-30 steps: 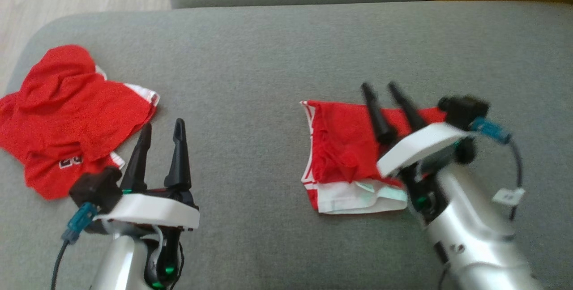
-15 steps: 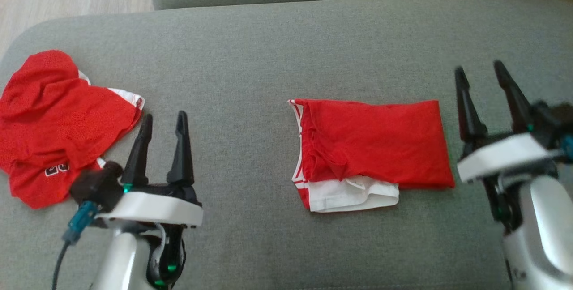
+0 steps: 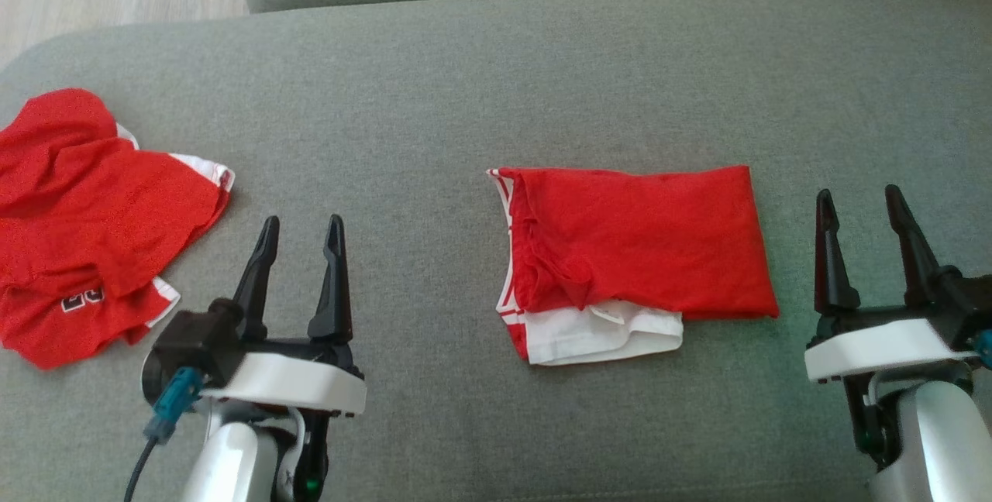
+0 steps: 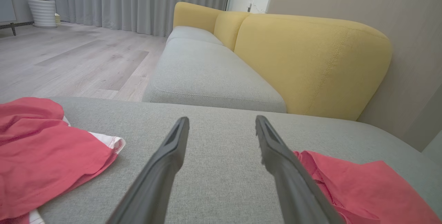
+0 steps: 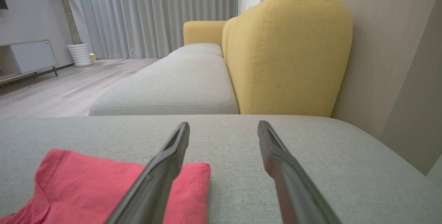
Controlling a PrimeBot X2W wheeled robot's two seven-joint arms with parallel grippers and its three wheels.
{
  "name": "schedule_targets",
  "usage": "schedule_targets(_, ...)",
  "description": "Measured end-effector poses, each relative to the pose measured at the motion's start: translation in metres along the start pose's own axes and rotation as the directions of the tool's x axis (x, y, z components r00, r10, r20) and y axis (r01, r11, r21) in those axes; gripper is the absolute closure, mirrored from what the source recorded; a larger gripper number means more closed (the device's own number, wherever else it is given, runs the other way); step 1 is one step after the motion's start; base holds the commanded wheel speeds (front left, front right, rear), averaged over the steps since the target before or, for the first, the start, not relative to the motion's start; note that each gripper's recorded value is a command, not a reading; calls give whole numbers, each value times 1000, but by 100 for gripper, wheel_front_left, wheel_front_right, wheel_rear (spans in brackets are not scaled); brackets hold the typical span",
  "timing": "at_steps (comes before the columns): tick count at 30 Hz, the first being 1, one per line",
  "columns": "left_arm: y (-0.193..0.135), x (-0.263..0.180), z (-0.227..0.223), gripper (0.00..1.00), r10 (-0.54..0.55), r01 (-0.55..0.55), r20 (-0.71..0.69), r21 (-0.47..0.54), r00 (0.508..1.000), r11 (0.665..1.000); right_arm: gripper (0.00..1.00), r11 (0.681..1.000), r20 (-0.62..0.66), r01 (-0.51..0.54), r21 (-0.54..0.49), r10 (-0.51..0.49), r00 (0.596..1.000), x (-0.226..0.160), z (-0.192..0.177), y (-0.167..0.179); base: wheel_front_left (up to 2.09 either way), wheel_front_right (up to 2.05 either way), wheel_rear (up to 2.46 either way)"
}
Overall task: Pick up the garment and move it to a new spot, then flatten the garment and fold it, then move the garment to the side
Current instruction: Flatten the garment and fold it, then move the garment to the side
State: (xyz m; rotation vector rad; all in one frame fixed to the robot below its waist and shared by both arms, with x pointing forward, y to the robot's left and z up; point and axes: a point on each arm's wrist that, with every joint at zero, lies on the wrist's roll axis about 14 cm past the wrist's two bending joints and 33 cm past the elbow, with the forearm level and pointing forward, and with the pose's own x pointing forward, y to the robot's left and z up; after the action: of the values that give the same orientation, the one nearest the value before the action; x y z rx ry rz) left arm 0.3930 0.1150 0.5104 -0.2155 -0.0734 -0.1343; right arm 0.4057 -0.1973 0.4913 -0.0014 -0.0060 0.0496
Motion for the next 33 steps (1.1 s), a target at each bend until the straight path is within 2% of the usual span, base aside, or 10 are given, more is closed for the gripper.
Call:
schedule_targets(6, 3, 2, -3, 0, 8, -8, -7, -1, 1000, 1000, 0, 1000, -16, -6, 0, 6, 1000, 7, -6, 2, 0, 0, 0)
schedule_targets(12, 6, 9, -9, 0, 11, -11, -21, -1, 1000, 1000, 0, 999, -124, -6, 43, 11, 992, 14, -40, 9, 0, 0, 0)
schedule_targets(21, 11, 14, -30, 0, 21, -21, -78, 0, 997, 1000, 0, 990, -304, 15, 142, 29, 952, 25, -96, 20, 0, 0, 0)
schedule_targets(28, 16, 23, -36, 0, 24, -24, -89, 2, 996, 1000, 0, 985, -391, -12, 169, 78, 917, 32, -125, 38, 0, 0, 0)
schedule_targets(29, 16, 23, -37, 0, 25, -25, -92, 2, 995, 1000, 31, 985, -399, -19, 169, 87, 913, 33, -128, 41, 0, 0, 0)
schedule_targets(30, 16, 23, -39, 0, 24, -24, -95, 1, 995, 1000, 100, 986, -398, -27, 166, 92, 913, 34, -128, 42, 0, 0, 0)
schedule_targets(33, 14, 24, -40, 0, 16, -15, -96, 2, 995, 1000, 100, 988, -381, -61, 143, 112, 918, 38, -124, 45, 0, 0, 0)
